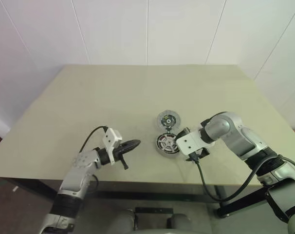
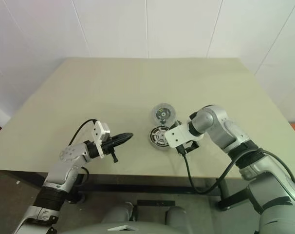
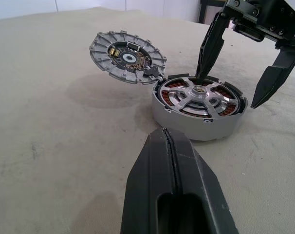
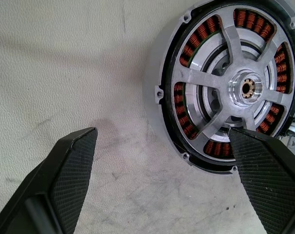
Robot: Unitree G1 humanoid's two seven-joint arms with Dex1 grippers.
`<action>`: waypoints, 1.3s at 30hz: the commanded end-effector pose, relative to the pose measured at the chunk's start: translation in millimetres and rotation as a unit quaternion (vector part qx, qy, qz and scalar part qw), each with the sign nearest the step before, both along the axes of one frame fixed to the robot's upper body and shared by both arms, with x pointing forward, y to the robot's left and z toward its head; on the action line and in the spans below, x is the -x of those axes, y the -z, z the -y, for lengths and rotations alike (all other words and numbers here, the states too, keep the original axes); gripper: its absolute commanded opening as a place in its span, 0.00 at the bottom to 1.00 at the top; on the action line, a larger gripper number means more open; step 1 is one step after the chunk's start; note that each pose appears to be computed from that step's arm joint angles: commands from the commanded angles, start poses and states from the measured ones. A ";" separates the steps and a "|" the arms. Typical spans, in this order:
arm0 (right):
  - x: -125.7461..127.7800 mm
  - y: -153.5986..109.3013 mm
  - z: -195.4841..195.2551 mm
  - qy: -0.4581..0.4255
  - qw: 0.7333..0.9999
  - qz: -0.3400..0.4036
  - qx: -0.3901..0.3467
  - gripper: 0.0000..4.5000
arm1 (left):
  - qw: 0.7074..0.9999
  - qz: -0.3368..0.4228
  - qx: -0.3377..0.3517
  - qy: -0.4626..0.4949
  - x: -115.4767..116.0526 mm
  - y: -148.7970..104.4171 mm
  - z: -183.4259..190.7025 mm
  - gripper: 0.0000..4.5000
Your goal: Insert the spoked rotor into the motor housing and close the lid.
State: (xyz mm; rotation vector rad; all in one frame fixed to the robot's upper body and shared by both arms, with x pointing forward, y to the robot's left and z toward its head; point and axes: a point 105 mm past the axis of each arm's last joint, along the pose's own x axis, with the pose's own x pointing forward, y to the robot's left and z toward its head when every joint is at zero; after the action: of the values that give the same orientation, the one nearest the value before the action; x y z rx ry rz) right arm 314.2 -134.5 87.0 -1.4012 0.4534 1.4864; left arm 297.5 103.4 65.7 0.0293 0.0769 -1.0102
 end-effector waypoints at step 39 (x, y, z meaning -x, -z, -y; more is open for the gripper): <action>16.9 -17.2 -2.2 -0.019 0.999 0.034 -0.007 0.72 | 0.999 0.005 -0.029 0.020 -7.5 3.1 6.2 0.00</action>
State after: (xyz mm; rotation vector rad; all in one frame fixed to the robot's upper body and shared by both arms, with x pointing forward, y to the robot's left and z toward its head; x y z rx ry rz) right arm 296.0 -132.1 92.8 -1.4171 0.4077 1.4904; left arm 300.6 99.0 52.6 0.0663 0.1369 -1.0396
